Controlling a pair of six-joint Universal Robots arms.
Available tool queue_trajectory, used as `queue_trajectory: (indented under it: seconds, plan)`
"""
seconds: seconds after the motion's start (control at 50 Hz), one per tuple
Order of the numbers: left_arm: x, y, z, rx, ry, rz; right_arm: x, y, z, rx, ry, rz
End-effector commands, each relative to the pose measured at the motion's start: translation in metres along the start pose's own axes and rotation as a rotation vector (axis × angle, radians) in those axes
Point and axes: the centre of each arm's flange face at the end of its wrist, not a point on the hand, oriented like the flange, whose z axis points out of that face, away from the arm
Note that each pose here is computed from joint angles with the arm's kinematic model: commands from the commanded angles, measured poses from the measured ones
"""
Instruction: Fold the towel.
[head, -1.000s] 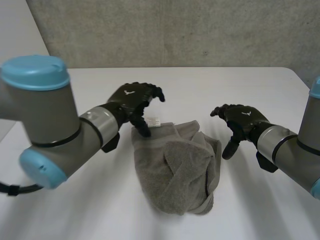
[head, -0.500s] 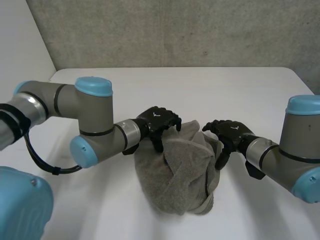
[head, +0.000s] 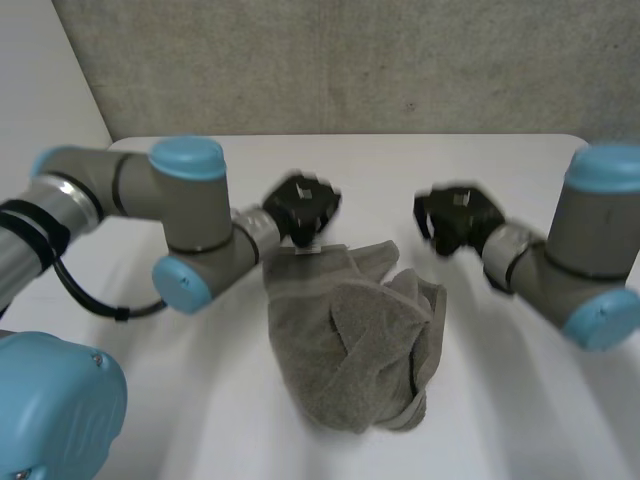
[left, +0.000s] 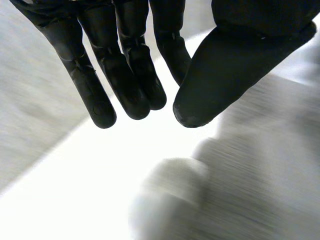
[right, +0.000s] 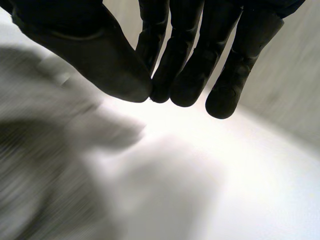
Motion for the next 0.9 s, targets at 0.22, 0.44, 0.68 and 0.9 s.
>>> queue_trajectory:
  seconds: [0.22, 0.44, 0.68, 0.9]
  plan:
    - [-0.109, -0.144, -0.042, 0.467, -0.388, -0.285, 0.047, -0.158, -0.021, 0.458, 0.26, -0.128]
    - [-0.044, -0.042, -0.031, 0.109, -0.067, -0.368, 0.022, -0.041, -0.026, -0.016, 0.151, 0.003]
    - [-0.01, 0.016, -0.027, -0.036, 0.059, -0.426, -0.007, 0.029, -0.026, -0.138, -0.011, 0.168]
    - [0.016, 0.043, -0.032, -0.109, 0.19, -0.47, -0.022, 0.063, -0.021, -0.2, -0.1, 0.211]
